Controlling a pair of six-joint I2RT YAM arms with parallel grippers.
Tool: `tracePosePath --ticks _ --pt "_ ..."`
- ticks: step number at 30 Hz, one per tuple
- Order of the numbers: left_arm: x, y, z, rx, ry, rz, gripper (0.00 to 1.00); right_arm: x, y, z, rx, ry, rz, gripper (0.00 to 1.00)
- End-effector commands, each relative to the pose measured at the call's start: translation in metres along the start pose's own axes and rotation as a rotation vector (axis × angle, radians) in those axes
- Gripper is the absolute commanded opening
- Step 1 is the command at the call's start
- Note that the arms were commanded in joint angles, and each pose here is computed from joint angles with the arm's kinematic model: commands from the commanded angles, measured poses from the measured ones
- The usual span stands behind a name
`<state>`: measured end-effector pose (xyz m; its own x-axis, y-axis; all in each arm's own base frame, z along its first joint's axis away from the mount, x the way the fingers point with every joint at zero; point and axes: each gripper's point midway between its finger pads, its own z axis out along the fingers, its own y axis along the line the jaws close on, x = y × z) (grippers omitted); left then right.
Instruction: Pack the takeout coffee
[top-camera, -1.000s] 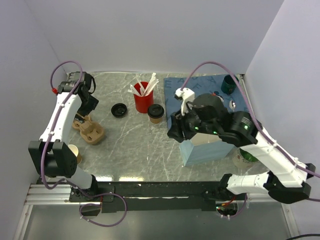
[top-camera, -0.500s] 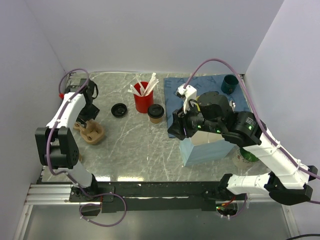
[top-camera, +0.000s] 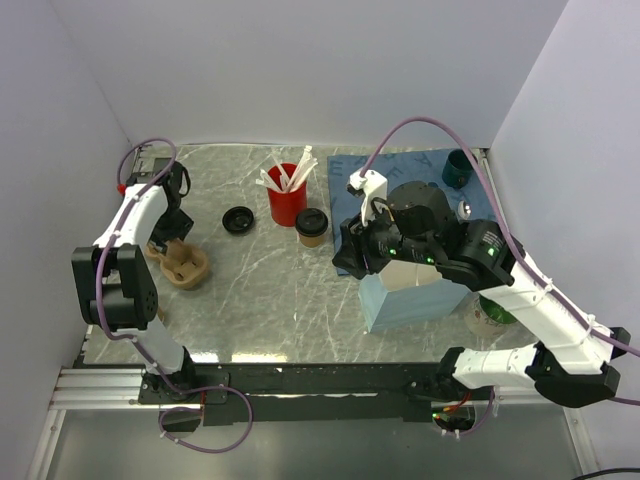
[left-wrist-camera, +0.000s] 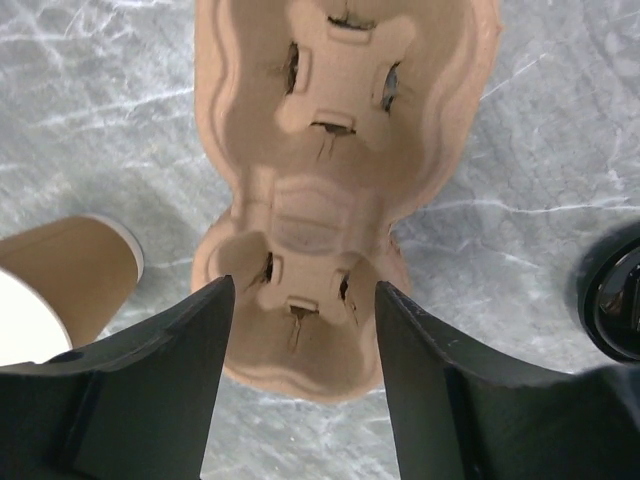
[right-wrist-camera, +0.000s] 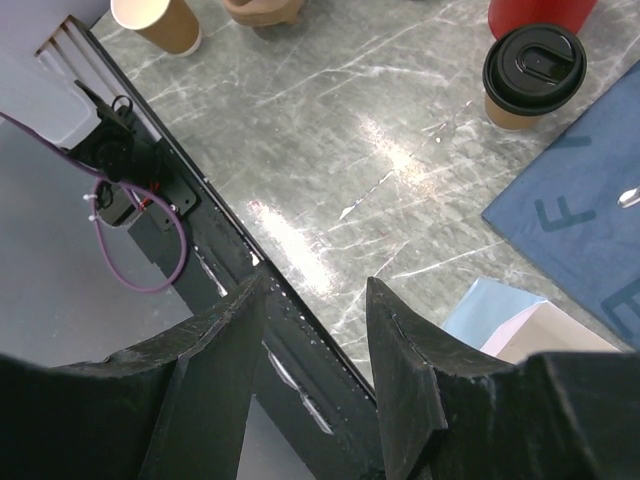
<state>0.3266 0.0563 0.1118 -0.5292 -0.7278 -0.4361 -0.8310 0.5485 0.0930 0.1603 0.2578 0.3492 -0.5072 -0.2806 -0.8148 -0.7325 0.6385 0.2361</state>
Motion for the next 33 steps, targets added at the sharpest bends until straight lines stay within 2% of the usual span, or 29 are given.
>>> tracePosePath --ticks 1,33 --pt "-0.004 -0.003 0.001 0.033 -0.017 0.024 0.63 -0.020 0.000 -0.003 0.000 -0.069 -0.008 0.52" --pt "-0.008 -0.002 0.023 0.007 -0.006 0.082 0.60 -0.025 -0.003 0.004 0.017 -0.057 0.004 0.51"
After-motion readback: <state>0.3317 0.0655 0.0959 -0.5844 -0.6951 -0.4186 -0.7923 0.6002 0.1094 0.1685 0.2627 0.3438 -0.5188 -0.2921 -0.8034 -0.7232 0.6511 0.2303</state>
